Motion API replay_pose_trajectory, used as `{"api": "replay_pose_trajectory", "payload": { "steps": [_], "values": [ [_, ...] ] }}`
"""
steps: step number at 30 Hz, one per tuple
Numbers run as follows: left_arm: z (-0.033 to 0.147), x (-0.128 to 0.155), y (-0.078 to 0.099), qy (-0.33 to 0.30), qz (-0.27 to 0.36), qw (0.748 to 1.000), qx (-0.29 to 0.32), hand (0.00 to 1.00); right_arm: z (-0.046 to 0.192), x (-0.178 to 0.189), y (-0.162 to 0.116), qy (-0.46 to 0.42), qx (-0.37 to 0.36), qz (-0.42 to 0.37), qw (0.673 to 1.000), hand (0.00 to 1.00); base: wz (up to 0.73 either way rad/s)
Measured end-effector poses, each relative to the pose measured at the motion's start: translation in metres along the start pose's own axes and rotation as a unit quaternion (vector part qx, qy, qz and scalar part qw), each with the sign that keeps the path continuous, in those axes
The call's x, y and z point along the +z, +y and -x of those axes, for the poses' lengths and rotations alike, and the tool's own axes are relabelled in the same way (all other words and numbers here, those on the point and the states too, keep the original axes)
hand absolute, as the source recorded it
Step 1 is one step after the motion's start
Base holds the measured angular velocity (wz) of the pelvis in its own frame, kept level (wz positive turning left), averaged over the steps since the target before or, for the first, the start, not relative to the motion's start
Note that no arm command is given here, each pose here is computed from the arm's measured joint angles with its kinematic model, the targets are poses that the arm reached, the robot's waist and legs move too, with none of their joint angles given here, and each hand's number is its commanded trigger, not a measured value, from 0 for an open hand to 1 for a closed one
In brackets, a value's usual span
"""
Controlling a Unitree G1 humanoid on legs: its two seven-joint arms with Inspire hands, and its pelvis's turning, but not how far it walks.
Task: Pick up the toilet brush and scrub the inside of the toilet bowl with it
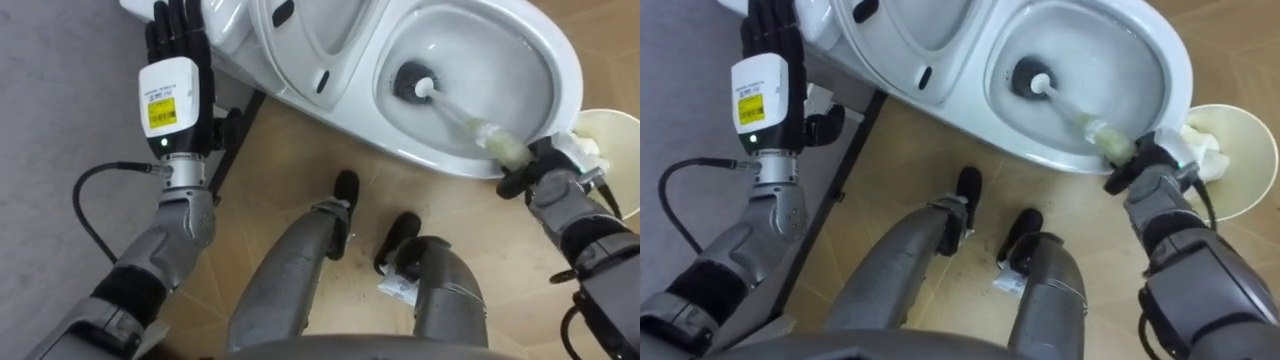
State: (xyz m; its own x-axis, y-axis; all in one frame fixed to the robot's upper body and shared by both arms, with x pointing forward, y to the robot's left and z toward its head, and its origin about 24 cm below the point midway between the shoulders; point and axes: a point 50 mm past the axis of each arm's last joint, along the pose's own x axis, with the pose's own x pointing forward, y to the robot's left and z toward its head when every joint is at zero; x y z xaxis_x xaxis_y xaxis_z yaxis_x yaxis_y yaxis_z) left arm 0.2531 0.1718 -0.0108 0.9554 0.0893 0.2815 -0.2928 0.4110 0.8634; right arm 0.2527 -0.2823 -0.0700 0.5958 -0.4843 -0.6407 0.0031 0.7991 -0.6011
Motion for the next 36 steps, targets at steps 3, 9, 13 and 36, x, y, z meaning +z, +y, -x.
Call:
{"api": "replay_pose_trajectory", "payload": {
  "steps": [3,9,13,36],
  "values": [
    [0.001,0.001,-0.001,0.010,0.007,1.000,0.006,0.00,0.002,-0.007,0.012,0.033,0.048,-0.110,0.992,1.00,0.05],
    [0.001,0.000,-0.001,0.014,0.006,1.000,0.007,0.00,0.008,-0.011,0.035,0.074,0.122,-0.283,0.949,1.00,0.05],
    [0.006,-0.004,-0.005,0.023,0.005,1.000,-0.010,0.00,0.011,-0.023,0.044,0.086,0.148,-0.340,0.925,1.00,-0.11],
    [0.062,-0.030,-0.022,0.073,-0.018,0.989,-0.127,0.00,0.031,-0.128,0.049,0.188,0.121,-0.291,0.930,1.00,-0.02]
  ]
}}
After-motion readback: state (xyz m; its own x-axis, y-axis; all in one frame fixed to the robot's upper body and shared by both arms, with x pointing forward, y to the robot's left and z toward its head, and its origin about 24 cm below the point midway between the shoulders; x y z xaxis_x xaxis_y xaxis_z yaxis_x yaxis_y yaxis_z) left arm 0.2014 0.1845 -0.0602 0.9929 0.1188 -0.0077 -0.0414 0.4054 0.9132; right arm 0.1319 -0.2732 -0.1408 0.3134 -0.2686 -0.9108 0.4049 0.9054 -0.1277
